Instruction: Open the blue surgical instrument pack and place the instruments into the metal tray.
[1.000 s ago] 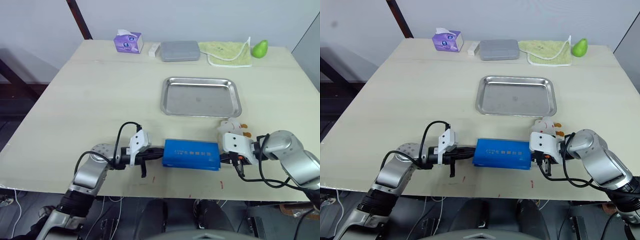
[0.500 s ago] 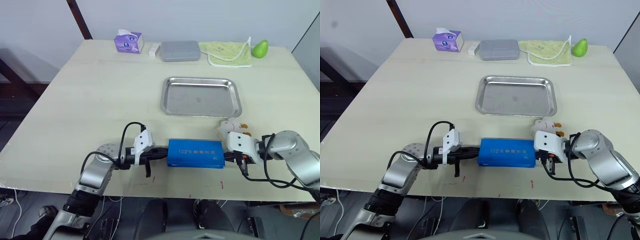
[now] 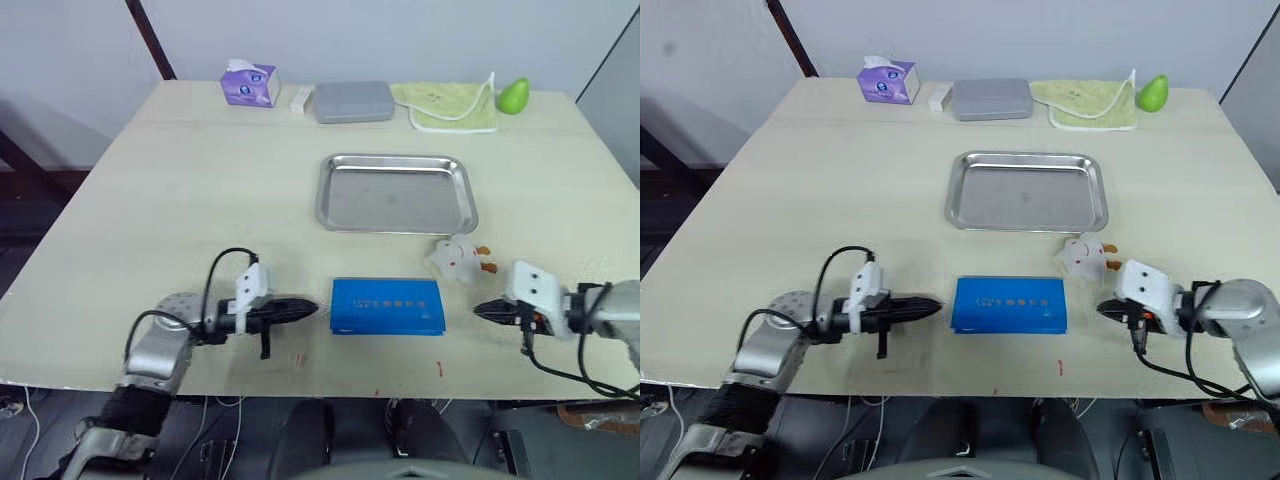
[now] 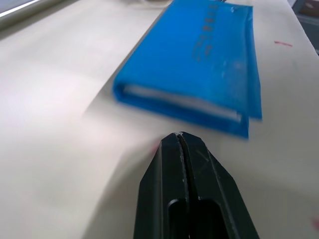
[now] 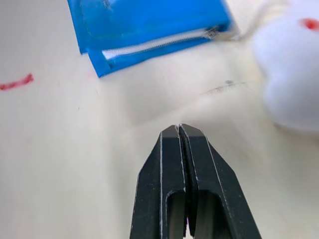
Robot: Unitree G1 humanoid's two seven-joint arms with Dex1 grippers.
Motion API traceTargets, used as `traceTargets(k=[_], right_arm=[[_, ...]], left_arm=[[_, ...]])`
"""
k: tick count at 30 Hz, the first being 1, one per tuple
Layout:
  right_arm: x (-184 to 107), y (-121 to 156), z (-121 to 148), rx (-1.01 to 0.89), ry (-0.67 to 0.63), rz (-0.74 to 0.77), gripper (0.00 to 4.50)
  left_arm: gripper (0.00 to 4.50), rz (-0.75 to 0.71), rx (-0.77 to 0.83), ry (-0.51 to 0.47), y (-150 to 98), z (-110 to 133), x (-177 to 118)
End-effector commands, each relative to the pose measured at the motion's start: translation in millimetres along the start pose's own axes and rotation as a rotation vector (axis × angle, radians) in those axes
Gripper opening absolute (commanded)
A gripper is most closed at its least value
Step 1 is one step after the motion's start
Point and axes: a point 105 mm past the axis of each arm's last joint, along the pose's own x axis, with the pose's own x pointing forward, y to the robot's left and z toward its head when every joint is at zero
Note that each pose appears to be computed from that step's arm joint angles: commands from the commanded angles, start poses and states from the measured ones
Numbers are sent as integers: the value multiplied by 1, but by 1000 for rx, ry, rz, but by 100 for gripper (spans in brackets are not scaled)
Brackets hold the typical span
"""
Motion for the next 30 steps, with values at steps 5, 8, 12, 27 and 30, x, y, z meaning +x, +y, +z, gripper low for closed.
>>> traceTargets(k=[5,8,12,27,30], right_arm=[[-69,12,-7,64,-160,-126,195],[-92,14,-12,96,-154,-187,339],[-100,18,-11,114,-165,-198,448],[15,47,30,-211,-260,-36,448],[28,45,34,-256,-267,-28,448]], left_arm=[[189,68,-104,-121,-4,18,-67],[329,115,-143,-136,-4,20,-87],[441,122,-154,-160,-6,26,-92],[441,-152,54,-157,-36,62,-47],[441,-180,55,-167,-38,65,-41]])
